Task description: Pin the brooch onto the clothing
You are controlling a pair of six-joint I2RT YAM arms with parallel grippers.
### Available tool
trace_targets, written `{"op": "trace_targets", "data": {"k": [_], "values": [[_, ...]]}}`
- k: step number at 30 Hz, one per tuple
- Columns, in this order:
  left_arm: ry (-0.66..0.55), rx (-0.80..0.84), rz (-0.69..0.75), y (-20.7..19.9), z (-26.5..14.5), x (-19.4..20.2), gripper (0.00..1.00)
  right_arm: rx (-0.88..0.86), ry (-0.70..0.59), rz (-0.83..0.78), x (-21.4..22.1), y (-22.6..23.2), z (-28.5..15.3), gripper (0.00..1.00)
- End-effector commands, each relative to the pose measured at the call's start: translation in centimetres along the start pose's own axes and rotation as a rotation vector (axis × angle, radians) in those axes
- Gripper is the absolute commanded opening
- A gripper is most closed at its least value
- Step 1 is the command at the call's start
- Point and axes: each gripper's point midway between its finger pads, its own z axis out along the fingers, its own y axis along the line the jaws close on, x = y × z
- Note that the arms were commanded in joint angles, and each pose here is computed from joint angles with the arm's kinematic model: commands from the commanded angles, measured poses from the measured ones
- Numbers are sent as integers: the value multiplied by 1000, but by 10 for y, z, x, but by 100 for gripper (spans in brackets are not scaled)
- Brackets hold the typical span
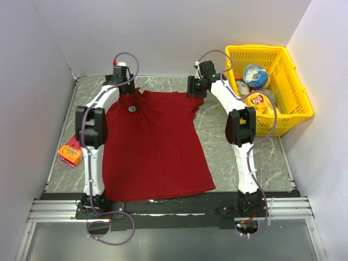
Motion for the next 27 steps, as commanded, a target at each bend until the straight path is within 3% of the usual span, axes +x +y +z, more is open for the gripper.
{"op": "trace_targets", "data": {"k": [1, 2, 3, 4, 5, 8, 13, 27], "values": [[-95, 104, -233, 13, -68, -41, 74, 108, 23, -25, 1, -7, -1, 10], [-74, 104, -260, 18, -70, -34, 62, 122, 38, -18, 4, -10, -1, 1], [-43, 112, -277, 21, -70, -21, 27, 132, 51, -13, 8, -13, 3, 0], [-18, 107, -309, 29, -67, -15, 11, 133, 50, -14, 7, -12, 4, 0], [39, 80, -322, 36, -64, 0, 1, 147, 72, -8, 12, -16, 4, 0], [173, -2, -365, 57, -51, 30, 1, 164, 103, -3, 20, -20, 11, 0], [257, -126, -406, 92, -43, 63, 1, 201, 164, 3, 40, -30, 19, 0], [482, -239, -375, 113, -31, 130, 1, 234, 336, 119, 83, -54, 24, 0]]}}
